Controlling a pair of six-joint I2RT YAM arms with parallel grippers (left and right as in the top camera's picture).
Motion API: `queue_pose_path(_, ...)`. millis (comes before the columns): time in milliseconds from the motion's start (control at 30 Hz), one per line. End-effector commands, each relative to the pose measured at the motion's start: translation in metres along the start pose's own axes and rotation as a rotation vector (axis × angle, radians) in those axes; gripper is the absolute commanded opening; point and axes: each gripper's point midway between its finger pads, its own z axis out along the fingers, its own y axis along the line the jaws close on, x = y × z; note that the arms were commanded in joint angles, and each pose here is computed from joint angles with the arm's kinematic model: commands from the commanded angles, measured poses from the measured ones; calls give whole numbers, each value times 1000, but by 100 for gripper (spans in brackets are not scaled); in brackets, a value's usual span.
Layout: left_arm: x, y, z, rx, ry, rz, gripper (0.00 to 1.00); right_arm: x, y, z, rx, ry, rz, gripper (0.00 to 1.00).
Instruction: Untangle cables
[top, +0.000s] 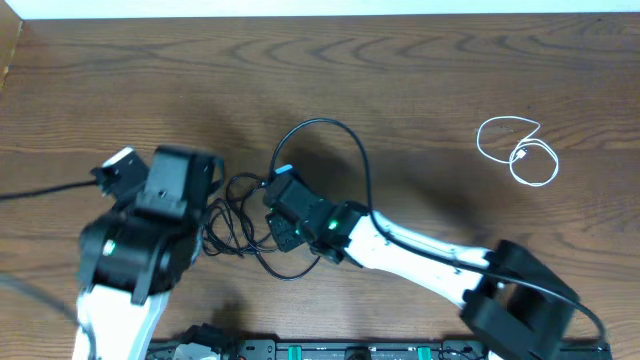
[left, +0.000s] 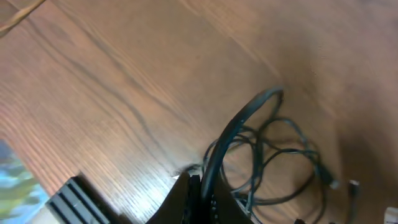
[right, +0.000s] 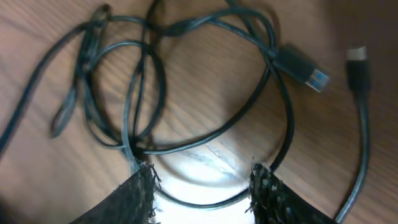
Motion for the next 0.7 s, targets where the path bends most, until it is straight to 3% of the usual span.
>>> queue_pose_path(0, 1, -1, 15, -97, 29, 32, 8, 10, -16, 21, 75, 15, 1, 46)
queue_pose_path(200, 13, -14, 40, -186, 119, 110, 8, 24, -43, 45, 164, 53, 9, 36)
queue_pose_path(433, 28, -30, 63, -239, 215, 167, 8, 32, -89, 52, 277, 103, 72, 1)
queue_pose_path(667, 39, -40, 77, -253, 278, 189, 8, 42, -158, 33, 431, 186, 239, 1)
